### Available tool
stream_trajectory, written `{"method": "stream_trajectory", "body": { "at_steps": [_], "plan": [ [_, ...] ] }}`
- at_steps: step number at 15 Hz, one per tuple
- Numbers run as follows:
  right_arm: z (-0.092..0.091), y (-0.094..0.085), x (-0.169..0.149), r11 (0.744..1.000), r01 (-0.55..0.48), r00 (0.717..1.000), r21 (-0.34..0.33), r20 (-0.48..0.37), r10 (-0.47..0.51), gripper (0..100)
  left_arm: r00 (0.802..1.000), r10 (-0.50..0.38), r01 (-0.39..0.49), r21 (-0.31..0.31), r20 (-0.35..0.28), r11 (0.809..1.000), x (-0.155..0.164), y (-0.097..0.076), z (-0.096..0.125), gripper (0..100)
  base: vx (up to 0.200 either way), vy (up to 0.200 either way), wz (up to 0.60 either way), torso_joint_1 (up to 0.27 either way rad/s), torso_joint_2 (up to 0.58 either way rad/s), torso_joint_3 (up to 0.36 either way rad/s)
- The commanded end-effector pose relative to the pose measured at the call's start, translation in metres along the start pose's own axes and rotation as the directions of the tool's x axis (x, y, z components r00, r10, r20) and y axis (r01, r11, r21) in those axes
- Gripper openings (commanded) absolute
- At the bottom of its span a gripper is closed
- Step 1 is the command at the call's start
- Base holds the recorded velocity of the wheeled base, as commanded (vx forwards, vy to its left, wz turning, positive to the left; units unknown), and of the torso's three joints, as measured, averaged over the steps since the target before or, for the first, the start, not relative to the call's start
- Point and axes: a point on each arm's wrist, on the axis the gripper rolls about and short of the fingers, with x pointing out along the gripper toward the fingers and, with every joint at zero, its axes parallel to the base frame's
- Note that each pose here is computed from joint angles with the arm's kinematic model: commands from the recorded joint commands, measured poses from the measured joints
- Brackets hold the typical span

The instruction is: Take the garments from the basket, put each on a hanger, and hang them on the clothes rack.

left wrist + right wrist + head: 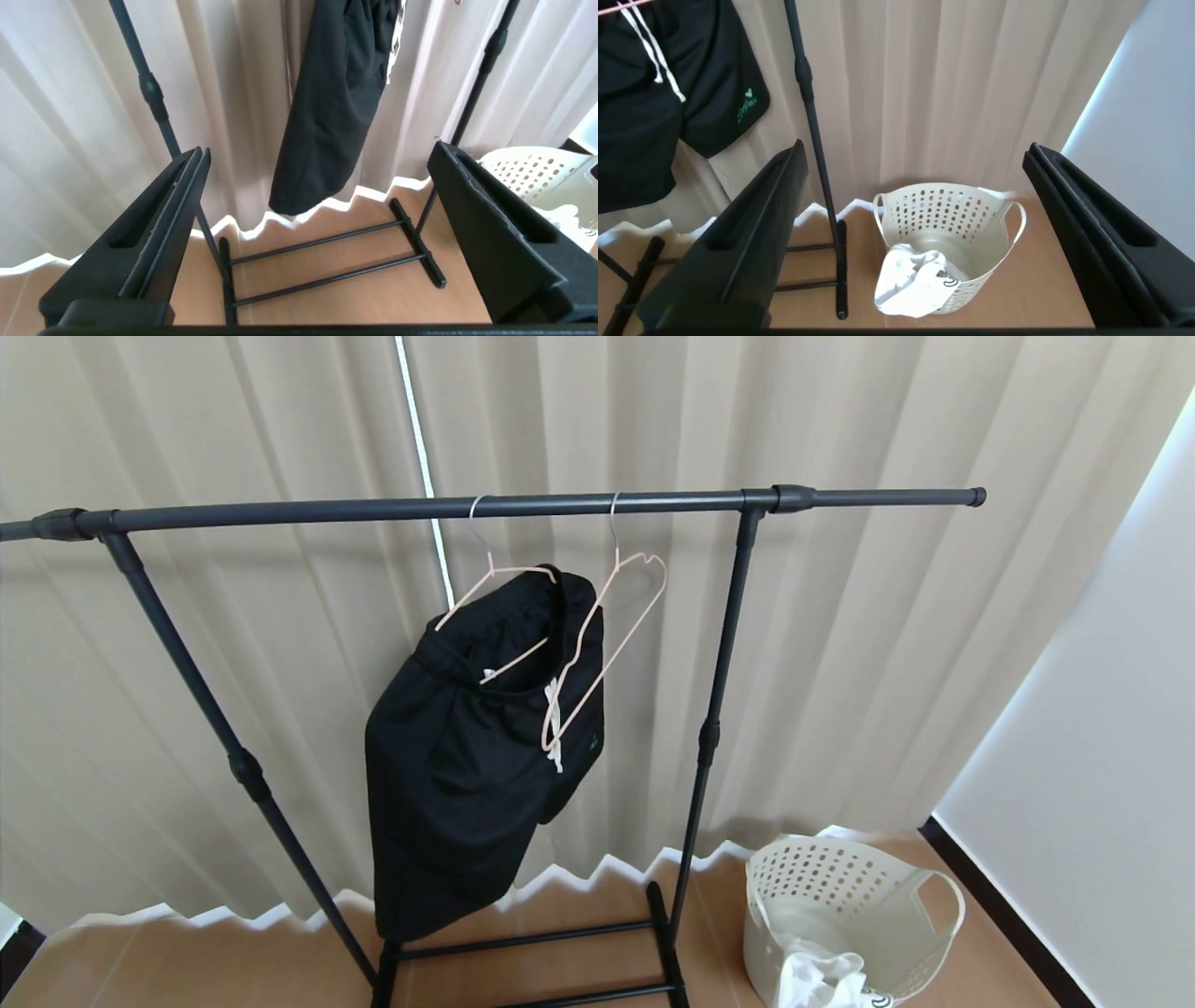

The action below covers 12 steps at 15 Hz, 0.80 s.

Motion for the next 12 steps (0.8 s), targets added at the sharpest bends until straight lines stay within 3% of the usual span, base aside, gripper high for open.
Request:
{"method": "stream_trajectory", "body": {
  "at_steps": [1,12],
  "plan": [
    [0.0001,0.0,0.0,1.0,0.0,1.0,0.0,-0.001,0.0,100,1.0,0.0,0.0,0.0,-0.002,1.0,0.0001,0.0,0.0,100,0.0,0.0,0.0,-0.168,0.44,0.276],
    [0.0001,0.0,0.0,1.0,0.0,1.0,0.0,-0.001,0.0,100,1.0,0.0,0.0,-0.001,-0.002,1.0,0.0001,0.0,0.0,100,0.0,0.0,0.0,-0.178,0.53,0.35]
  ]
}}
